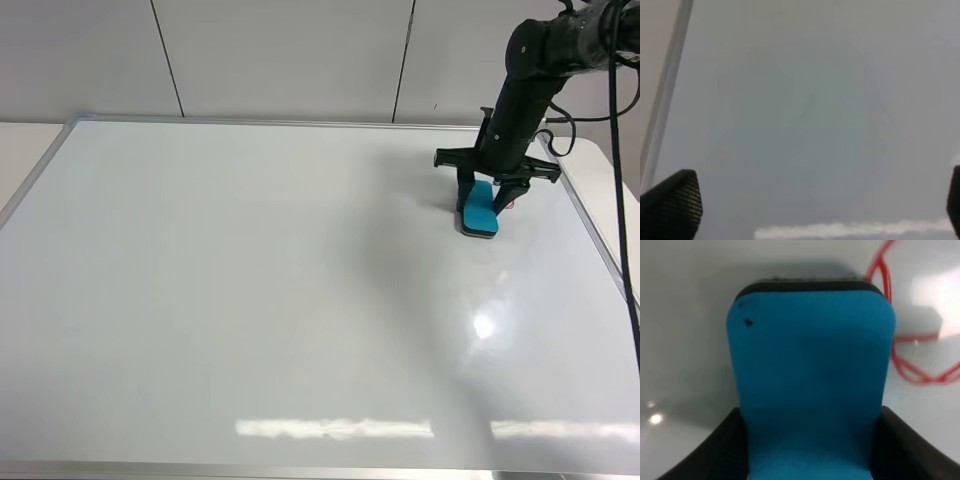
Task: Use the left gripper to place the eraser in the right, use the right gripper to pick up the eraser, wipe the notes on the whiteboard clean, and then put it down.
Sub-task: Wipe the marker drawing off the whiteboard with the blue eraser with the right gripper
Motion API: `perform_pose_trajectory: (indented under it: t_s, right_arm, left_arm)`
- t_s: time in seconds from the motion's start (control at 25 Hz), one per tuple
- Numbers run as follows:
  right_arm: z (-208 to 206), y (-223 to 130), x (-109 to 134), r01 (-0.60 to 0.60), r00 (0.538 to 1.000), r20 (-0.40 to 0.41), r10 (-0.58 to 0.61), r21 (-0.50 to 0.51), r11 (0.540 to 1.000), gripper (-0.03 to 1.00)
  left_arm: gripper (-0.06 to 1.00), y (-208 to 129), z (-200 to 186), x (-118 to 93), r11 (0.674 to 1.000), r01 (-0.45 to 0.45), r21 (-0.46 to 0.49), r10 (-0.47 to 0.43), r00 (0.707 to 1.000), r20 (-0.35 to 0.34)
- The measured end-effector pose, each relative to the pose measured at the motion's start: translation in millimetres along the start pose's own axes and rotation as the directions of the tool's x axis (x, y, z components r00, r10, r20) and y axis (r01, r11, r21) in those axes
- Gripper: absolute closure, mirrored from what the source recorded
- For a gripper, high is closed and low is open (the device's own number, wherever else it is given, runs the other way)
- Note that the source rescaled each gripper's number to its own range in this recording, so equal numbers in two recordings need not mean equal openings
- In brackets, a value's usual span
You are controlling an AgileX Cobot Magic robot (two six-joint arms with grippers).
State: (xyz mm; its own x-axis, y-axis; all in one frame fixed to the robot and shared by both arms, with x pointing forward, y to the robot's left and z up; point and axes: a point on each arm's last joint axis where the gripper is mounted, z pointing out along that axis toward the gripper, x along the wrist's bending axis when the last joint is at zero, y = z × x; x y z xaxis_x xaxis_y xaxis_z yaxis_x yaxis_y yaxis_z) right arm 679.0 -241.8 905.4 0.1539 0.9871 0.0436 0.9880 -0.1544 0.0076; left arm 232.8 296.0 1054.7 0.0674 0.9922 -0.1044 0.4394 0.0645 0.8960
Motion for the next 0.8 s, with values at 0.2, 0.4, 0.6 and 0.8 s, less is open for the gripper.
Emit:
perform_pose_trajectory:
  t_s: [0.2,0.4,0.6,0.8]
  right_arm:
    - [1.6,15.4,-17.8,-0.044,0.999,-0.03,0.045,0.025,0.999,0.93]
    - [-1.8,26.3,-65.2,-0.127,0.991,-0.029,0.127,0.006,0.992,0.93]
    - [-2.7,28.8,-88.7,-0.163,0.986,-0.016,0.163,0.0,0.987,0.93]
    - [-2.7,28.0,-78.1,-0.086,0.996,-0.024,0.086,0.0,0.996,0.93]
  left_arm:
    - [-0.06,0.0,0.0,0.0,1.0,0.0,0.0,0.0,1.0,0.0]
    - [-0.06,0.0,0.0,0.1,1.0,0.0,0.0,0.0,1.0,-0.001]
    - [-0.06,0.0,0.0,0.1,1.0,0.0,0.0,0.0,1.0,-0.001]
    - [-0.06,0.0,0.0,0.1,1.0,0.0,0.0,0.0,1.0,-0.001]
